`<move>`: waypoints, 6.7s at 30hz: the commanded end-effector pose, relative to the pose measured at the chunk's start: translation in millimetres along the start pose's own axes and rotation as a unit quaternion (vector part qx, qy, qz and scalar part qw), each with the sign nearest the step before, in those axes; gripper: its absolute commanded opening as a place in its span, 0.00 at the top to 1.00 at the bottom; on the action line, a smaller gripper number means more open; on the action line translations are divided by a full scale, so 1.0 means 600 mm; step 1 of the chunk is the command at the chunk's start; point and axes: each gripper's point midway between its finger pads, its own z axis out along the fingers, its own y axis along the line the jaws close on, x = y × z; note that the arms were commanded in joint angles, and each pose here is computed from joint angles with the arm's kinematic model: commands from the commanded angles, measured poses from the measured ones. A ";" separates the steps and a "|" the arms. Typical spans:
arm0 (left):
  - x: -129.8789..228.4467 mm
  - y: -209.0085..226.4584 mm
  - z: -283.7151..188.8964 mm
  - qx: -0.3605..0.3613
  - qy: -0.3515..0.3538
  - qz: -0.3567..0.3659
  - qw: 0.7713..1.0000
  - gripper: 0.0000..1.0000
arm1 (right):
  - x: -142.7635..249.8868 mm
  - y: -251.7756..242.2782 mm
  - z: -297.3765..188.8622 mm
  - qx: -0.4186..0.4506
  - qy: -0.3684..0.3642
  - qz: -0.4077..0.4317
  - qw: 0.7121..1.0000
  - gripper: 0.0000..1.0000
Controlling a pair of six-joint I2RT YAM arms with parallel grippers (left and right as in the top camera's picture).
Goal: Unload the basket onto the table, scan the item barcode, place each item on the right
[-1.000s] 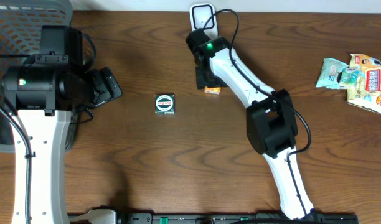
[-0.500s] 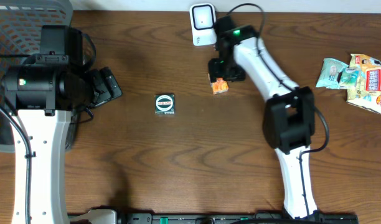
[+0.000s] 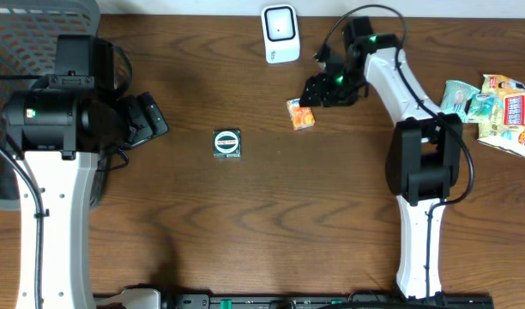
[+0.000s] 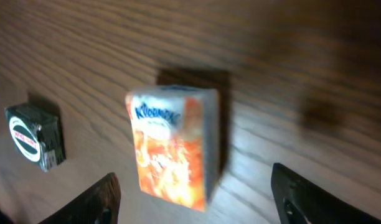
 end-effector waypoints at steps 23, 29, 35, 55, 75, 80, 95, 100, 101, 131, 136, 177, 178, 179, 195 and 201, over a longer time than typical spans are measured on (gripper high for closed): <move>-0.001 0.005 0.003 -0.006 0.001 -0.004 1.000 0.03 | 0.049 0.003 0.073 -0.067 0.004 0.015 0.998 0.53; -0.001 0.005 0.003 -0.006 0.001 -0.004 1.000 0.02 | 0.077 -0.002 0.102 -0.058 0.021 0.015 0.998 0.77; -0.001 0.005 0.003 -0.006 0.001 -0.004 1.000 0.02 | 0.070 0.005 0.079 -0.088 0.014 0.063 0.994 0.99; -0.001 0.005 0.003 -0.006 0.001 -0.004 1.000 0.02 | 0.094 0.208 -0.235 -0.380 -0.116 -0.136 0.907 0.99; -0.001 0.005 0.003 -0.006 0.001 -0.004 1.000 0.02 | 0.107 0.238 -0.270 -0.426 -0.143 -0.162 0.878 0.99; -0.001 0.005 0.003 -0.006 0.001 -0.004 1.000 0.02 | 0.105 0.239 -0.273 -0.431 -0.147 -0.164 0.875 0.99; -0.001 0.005 0.003 -0.006 0.001 -0.004 1.000 0.02 | 0.109 0.263 -0.290 -0.470 -0.152 -0.154 0.856 0.99; -0.001 0.005 0.003 -0.006 0.001 -0.004 1.000 0.02 | 0.114 0.277 -0.282 -0.472 -0.147 -0.167 0.853 0.99; -0.001 0.005 0.003 -0.006 0.001 -0.004 1.000 0.02 | 0.114 0.277 -0.282 -0.472 -0.147 -0.167 0.853 0.99; -0.001 0.005 0.003 -0.006 0.001 -0.004 1.000 0.02 | -0.077 0.077 -0.137 0.320 -0.198 -0.171 0.911 0.99; -0.001 0.005 0.003 -0.006 0.001 -0.004 1.000 0.02 | -0.152 0.073 -0.159 0.325 -0.239 -0.183 0.896 0.99; -0.001 0.005 0.003 -0.006 0.001 -0.004 1.000 0.02 | -0.304 0.078 -0.214 0.475 -0.255 -0.353 0.764 0.99; -0.001 0.005 0.003 -0.006 0.001 -0.004 1.000 0.02 | -0.297 0.063 -0.237 0.476 -0.256 -0.331 0.773 0.99; -0.001 0.005 0.003 -0.006 0.001 -0.004 1.000 0.03 | -0.290 0.048 -0.253 0.475 -0.257 -0.310 0.782 0.99; -0.001 0.005 0.003 -0.006 0.001 -0.004 1.000 0.02 | 0.023 -0.380 -0.462 0.474 -0.172 0.252 0.826 0.99; -0.001 0.005 0.003 -0.006 0.001 -0.004 1.000 0.02 | 0.093 -0.447 -0.471 0.472 -0.135 0.302 0.817 0.99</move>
